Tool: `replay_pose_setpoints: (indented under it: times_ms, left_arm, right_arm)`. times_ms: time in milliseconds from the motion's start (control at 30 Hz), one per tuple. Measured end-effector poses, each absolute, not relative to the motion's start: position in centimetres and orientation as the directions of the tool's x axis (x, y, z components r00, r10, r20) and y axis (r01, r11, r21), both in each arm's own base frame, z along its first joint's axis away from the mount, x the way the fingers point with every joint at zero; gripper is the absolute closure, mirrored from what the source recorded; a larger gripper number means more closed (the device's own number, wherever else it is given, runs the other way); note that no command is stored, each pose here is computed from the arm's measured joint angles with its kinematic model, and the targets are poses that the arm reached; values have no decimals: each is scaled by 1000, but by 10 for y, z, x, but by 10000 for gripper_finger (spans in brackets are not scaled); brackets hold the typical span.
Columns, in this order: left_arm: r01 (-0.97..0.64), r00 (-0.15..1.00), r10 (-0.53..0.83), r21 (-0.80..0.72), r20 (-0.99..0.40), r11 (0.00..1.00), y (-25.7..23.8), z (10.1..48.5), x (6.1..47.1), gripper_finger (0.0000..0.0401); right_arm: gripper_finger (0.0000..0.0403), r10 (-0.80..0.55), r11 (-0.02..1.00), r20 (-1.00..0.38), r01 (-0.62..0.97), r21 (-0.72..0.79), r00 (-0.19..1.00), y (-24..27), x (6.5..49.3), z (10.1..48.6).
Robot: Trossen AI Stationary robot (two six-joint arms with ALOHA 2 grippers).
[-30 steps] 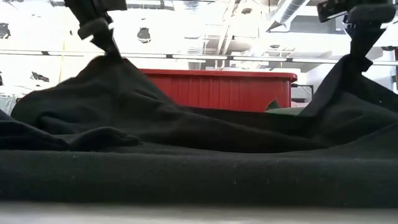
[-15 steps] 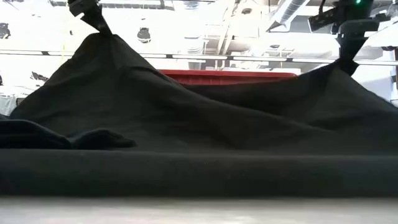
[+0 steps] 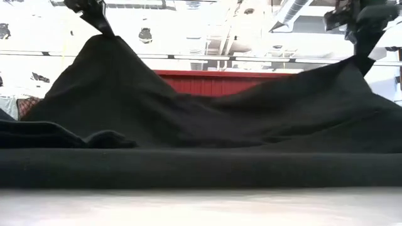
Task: Fold laundry
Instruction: Fold the black shirt
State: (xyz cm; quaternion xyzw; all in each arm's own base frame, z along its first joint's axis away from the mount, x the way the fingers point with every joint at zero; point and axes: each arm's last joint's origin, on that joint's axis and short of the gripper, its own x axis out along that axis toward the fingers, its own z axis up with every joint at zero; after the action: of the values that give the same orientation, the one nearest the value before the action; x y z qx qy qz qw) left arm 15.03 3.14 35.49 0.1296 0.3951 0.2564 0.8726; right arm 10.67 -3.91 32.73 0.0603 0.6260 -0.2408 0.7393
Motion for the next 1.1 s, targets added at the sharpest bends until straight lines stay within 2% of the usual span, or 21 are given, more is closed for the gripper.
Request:
replay_pose_setpoints:
  times_ms: [200,300,367,500,600,833,1100]
  left_arm:
    - [-107,667,162,121,-727,987,17,351,152,401]
    - [39,680,-85,-80,-728,996,5,351,150,401]
    - [73,648,-178,-173,-741,982,-2,349,147,401]
    - [80,583,-271,-277,-766,957,-17,346,145,401]
    - [117,572,-353,-352,-741,929,-32,348,147,401]
    - [212,555,-490,-455,-673,865,-74,346,159,401]
    - [183,394,-512,-481,-763,858,-116,307,167,401]
  right_arm:
    - [386,-154,936,-969,343,-81,192,-25,101,330]
    - [386,-42,955,-971,295,30,237,-16,98,332]
    - [386,53,951,-965,282,127,255,-10,98,332]
    - [386,204,918,-947,288,273,246,4,98,333]
    - [386,255,902,-944,300,310,207,15,101,332]
    - [386,284,887,-955,357,294,81,43,108,326]
    - [386,264,864,-957,472,177,-123,82,124,310]
